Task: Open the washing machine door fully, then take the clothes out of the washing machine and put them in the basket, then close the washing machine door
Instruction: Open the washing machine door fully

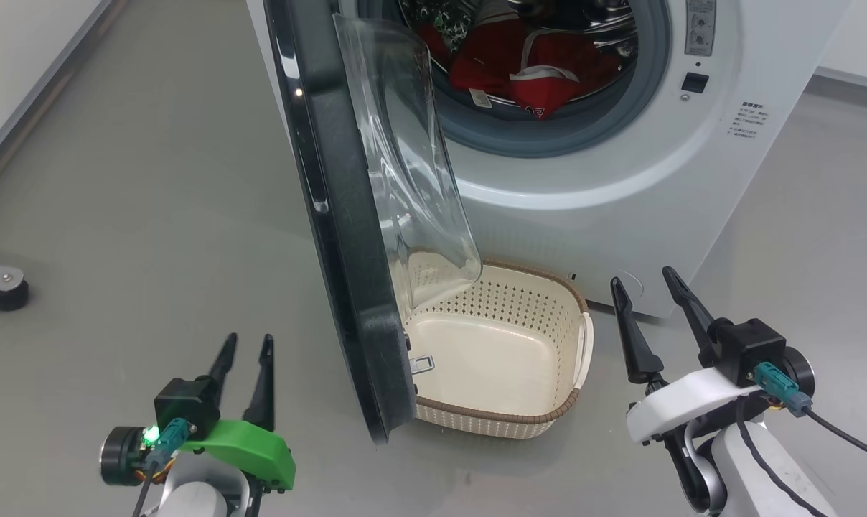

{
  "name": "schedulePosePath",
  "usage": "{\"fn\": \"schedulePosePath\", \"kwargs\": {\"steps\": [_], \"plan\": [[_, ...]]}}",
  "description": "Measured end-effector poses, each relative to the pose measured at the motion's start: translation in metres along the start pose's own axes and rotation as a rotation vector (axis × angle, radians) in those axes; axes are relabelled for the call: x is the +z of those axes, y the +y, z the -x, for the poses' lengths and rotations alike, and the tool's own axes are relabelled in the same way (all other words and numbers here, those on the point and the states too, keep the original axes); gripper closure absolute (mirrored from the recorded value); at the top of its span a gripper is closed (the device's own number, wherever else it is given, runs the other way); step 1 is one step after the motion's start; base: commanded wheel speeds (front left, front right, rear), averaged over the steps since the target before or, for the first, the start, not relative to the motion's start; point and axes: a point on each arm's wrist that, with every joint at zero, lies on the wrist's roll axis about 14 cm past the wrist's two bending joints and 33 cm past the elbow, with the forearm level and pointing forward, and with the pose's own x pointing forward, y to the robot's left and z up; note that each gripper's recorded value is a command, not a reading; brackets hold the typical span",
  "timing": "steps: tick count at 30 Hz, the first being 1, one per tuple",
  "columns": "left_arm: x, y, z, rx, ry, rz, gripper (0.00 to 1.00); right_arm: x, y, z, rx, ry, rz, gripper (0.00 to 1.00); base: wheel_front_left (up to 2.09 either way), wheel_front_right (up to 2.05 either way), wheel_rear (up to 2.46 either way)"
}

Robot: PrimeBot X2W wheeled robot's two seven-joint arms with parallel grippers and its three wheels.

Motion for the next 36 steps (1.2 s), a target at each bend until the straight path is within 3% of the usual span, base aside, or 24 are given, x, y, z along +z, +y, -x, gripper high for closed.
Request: {"fn": "schedulePosePath", "kwargs": {"steps": [12, 21, 29, 36], "plan": [[0.009, 0.004, 0.000, 0.010, -0.029, 0.002, 1.00, -0.006, 0.000, 0.001, 0.008, 0.014, -0.001, 0.00, 0.00, 0.00, 0.00], [0.101, 0.006, -0.005, 0.010, -0.308, -0.026, 1.00, -0.003, 0.000, -0.001, 0.008, 0.007, 0.003, 0.00, 0.00, 0.00, 0.00], [0.210, -0.028, 0.019, -0.092, -0.659, -0.062, 1.00, -0.002, 0.003, 0.000, 0.014, 0.002, 0.003, 0.00, 0.00, 0.00, 0.00], [0.231, -0.087, 0.047, -0.329, -0.751, -0.043, 1.00, -0.005, 0.004, 0.005, 0.013, 0.012, 0.007, 0.00, 0.00, 0.00, 0.00]]}}
